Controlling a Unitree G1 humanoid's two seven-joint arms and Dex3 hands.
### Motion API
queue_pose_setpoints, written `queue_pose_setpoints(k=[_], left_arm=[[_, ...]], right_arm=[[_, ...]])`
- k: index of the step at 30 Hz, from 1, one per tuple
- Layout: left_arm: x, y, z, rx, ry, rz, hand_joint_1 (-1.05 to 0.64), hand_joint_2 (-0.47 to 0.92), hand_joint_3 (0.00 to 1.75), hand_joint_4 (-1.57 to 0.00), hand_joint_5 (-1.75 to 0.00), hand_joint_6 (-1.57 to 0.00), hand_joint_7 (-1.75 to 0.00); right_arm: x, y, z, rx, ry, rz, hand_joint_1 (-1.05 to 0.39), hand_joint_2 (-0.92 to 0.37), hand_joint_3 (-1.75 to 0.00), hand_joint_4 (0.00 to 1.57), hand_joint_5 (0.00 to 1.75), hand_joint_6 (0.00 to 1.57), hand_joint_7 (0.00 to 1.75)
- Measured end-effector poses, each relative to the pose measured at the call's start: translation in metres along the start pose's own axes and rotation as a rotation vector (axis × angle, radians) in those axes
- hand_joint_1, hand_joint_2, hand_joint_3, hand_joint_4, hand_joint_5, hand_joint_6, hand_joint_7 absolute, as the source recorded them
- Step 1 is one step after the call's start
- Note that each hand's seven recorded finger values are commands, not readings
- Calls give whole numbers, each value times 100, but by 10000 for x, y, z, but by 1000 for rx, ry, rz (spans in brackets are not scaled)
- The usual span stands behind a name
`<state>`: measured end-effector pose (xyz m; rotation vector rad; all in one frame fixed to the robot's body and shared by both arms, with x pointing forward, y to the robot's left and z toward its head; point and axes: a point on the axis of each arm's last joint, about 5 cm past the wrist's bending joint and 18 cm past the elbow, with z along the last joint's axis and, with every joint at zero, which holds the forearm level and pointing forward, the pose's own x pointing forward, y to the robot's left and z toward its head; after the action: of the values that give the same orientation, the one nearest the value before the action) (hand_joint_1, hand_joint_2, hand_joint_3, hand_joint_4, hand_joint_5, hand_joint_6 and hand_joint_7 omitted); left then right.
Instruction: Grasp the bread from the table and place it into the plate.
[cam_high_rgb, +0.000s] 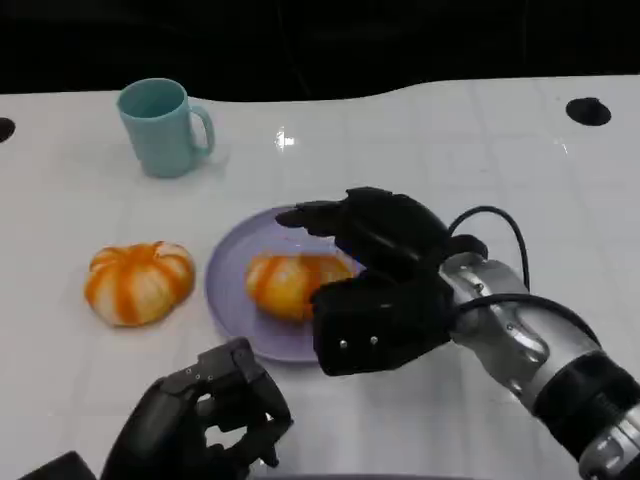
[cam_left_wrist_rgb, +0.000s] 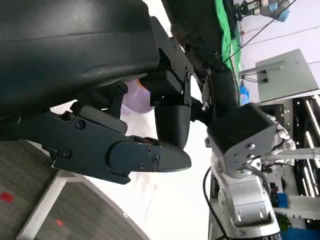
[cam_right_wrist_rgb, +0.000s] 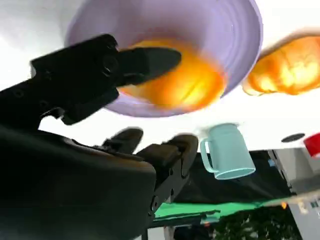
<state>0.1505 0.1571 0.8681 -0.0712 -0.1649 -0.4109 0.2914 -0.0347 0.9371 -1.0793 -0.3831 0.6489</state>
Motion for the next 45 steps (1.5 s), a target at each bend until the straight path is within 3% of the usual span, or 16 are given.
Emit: queue_pose_setpoints(k=[8, 11, 16, 23, 29, 32, 33, 34, 36, 37, 39, 45], left_arm=[[4, 2, 2, 0, 0, 0, -56, 92, 31, -67, -175, -60, -155], [6, 1, 1, -3, 5, -1, -56, 92, 31, -67, -175, -60, -155], [10, 2, 1, -9, 5, 1, -55, 92, 30, -67, -175, -59, -155], [22, 3, 11, -9, 7, -1, -54, 92, 30, -67, -175, -59, -156], [21, 9, 28, -8, 7, 0, -53, 92, 31, -67, -175, -58, -155], [23, 11, 41, -8, 9, -1, -53, 92, 31, -67, -175, -58, -155], [23, 12, 43, -8, 10, -1, -52, 92, 31, -67, -175, -58, -155], [22, 13, 44, -8, 11, -1, -51, 92, 31, -67, -175, -58, -155], [21, 15, 46, -8, 10, 0, -51, 92, 31, -67, -175, -58, -156], [21, 17, 46, -8, 10, 0, -51, 92, 31, -68, -175, -58, -156], [19, 21, 46, -9, 10, 3, -52, 92, 31, -68, -175, -58, -156], [16, 31, 48, -5, 14, 6, -52, 92, 31, -68, -175, -58, -157]], right_arm=[[-201, -67, -21, 14, -30, 25, -78, -92, -35, 3, 26, 18, 2], [-294, -97, -44, 32, -47, 11, -75, -92, -31, 0, 46, 22, 3], [-507, -128, -116, 68, -92, -81, -72, -92, -27, 0, 63, 26, 5], [-862, -124, -203, 112, -105, -205, -59, -92, -19, 11, 83, 42, 12], [-1150, 11, -258, 166, -99, -308, -40, -91, -6, 42, 85, 66, 25], [-1279, 89, -295, 209, -92, -361, -28, -88, -4, 57, 109, 73, 51], [-1316, 110, -304, 219, -95, -382, -24, -87, -7, 62, 117, 73, 65], [-1348, 127, -313, 226, -98, -402, -18, -76, -31, 67, 133, 73, 87], [-1402, 156, -330, 249, -103, -440, -11, -47, -91, 71, 154, 75, 108], [-1429, 174, -339, 260, -102, -455, -10, -37, -113, 73, 163, 76, 115], [-1489, 207, -362, 272, -77, -479, -9, -30, -127, 72, 170, 74, 123], [-1590, 274, -370, 286, -42, -483, -11, -27, -132, 72, 175, 66, 139]])
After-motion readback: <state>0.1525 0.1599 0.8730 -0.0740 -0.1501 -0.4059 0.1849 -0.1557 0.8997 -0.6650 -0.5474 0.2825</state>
